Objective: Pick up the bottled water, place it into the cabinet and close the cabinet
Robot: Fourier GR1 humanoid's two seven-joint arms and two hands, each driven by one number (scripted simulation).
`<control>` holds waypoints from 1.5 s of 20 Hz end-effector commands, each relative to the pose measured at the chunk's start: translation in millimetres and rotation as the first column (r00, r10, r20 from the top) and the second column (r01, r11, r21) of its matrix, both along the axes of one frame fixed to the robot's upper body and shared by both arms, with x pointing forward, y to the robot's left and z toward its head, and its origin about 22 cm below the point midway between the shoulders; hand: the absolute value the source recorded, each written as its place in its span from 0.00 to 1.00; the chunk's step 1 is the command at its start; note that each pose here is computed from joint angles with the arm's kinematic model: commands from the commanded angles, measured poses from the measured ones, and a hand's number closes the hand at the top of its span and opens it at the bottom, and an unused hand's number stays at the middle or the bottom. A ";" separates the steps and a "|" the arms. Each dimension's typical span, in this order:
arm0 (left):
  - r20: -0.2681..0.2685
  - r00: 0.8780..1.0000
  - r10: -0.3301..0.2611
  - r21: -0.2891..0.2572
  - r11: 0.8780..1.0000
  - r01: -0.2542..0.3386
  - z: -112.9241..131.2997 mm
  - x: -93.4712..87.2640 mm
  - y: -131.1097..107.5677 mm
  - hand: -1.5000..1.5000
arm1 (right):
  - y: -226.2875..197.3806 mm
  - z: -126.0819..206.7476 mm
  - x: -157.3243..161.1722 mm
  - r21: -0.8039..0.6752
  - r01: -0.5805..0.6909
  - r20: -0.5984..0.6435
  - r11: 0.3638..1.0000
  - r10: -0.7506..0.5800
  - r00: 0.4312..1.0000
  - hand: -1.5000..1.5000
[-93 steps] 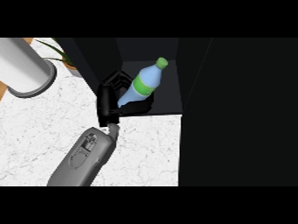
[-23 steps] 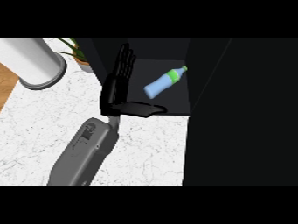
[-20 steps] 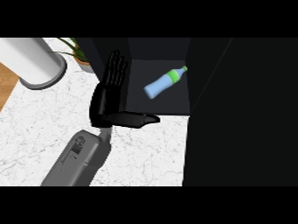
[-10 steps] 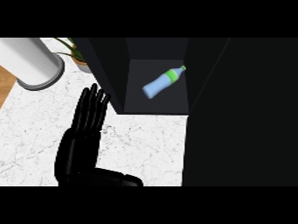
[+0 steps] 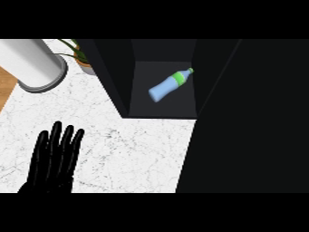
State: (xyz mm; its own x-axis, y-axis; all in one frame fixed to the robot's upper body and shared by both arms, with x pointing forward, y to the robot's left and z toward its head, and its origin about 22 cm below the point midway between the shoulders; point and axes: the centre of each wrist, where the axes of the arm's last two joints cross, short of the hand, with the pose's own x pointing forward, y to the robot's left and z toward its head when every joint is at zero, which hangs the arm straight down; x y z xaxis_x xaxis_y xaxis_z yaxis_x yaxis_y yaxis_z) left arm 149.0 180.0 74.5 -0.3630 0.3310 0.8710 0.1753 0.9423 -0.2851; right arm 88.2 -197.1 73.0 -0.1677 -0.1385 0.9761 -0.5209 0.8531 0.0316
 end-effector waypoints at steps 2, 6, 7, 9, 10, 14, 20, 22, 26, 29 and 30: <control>0.020 0.999 0.041 -0.003 0.999 -0.041 20.1 -30.3 31.4 0.00 | 15.1 10.8 -9.2 -0.062 -0.177 -0.025 0.982 0.176 0.984 1.00; 0.006 0.998 0.066 -0.022 0.998 -0.066 25.4 -55.0 53.3 0.00 | 28.6 19.8 -14.8 -0.069 -0.209 0.032 0.975 0.212 0.977 1.00; 0.009 0.998 0.068 -0.002 0.998 -0.068 21.9 -47.1 62.4 0.00 | 31.5 16.4 -9.2 -0.082 -0.225 0.042 0.971 0.229 0.973 1.00; 0.011 0.997 0.078 -0.017 0.997 -0.078 24.6 -57.7 66.1 0.00 | 47.0 18.8 -3.3 -0.117 -0.217 0.052 0.969 0.224 0.973 1.00; 0.024 0.996 0.086 -0.013 0.996 -0.085 21.6 -62.6 69.8 0.00 | 45.6 24.8 -10.1 -0.121 -0.230 0.054 0.966 0.238 0.970 1.00; 0.026 0.997 0.074 -0.023 0.997 -0.074 21.9 -62.9 87.5 0.00 | 50.5 40.9 -9.6 -0.106 -0.249 0.064 0.963 0.257 0.964 1.00; 0.026 0.999 0.038 -0.019 0.999 -0.038 25.2 -75.2 97.4 0.00 | 58.7 36.1 6.6 -0.040 -0.222 0.028 0.974 0.224 0.974 1.00; 0.018 0.999 0.050 -0.022 0.999 -0.050 16.3 -75.6 104.1 0.00 | 64.6 36.7 7.2 -0.012 -0.237 0.016 0.972 0.237 0.971 1.00; 0.012 0.999 0.042 -0.012 0.999 -0.042 13.6 -79.6 118.1 0.00 | 74.7 37.8 33.7 -0.019 -0.218 0.008 0.976 0.218 0.976 1.00; 0.012 0.999 0.030 -0.016 0.999 -0.030 27.8 -88.5 124.7 0.00 | 92.2 53.3 51.6 -0.022 -0.189 -0.002 0.982 0.189 0.982 1.00; 0.005 0.999 0.046 -0.020 0.999 -0.046 14.2 -94.6 131.8 0.00 | 95.5 54.2 60.9 -0.031 -0.193 -0.019 0.981 0.193 0.981 1.00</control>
